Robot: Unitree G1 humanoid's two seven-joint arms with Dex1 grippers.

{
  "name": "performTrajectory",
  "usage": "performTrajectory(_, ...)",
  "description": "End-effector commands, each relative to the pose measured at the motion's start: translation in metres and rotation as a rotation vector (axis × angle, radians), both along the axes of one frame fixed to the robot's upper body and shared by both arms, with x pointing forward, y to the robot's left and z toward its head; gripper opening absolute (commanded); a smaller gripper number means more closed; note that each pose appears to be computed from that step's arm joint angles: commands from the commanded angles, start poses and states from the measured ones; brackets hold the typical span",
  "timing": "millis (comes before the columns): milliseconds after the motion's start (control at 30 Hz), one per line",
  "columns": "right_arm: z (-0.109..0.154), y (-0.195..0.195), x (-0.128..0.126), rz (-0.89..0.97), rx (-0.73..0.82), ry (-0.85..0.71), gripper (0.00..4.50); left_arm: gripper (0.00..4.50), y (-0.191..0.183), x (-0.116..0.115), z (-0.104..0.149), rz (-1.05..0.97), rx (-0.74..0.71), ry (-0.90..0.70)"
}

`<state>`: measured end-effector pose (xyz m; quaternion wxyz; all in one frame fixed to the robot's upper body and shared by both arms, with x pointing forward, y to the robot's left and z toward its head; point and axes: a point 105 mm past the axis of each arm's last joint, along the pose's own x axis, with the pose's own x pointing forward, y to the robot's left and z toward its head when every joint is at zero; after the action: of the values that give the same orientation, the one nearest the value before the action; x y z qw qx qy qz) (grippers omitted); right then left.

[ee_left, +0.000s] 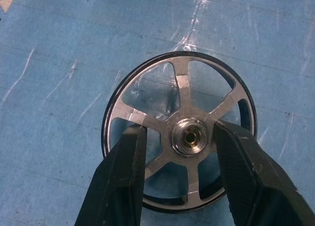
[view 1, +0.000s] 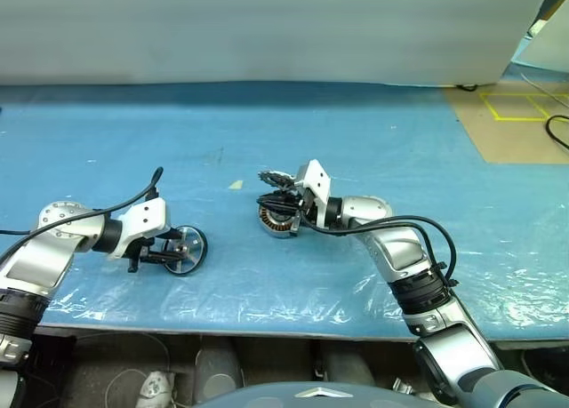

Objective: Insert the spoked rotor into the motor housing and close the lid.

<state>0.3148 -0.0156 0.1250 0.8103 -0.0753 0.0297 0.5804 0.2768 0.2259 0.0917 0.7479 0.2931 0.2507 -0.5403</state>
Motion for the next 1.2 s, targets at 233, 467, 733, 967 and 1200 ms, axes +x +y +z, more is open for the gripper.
performTrajectory(233,0.029,-0.019,0.017,-0.079,0.064,-0.079,0.0,1.76,-0.038,0.008,0.029,0.019,-0.293,-0.033)
performTrajectory(467,0.031,-0.036,0.037,-0.187,0.037,-0.133,0.0,1.76,-0.071,0.028,0.063,0.023,-0.492,-0.12)
performTrajectory(733,0.028,-0.041,0.044,-0.253,0.018,-0.171,0.0,1.76,-0.102,0.039,0.057,-0.004,-0.528,-0.094)
performTrajectory(967,0.028,-0.041,0.044,-0.27,0.021,-0.18,0.0,1.76,-0.128,0.05,0.051,-0.034,-0.525,-0.084)
performTrajectory(1200,0.028,-0.043,0.043,-0.281,0.022,-0.182,0.0,1.76,-0.136,0.057,0.042,-0.057,-0.491,-0.073)
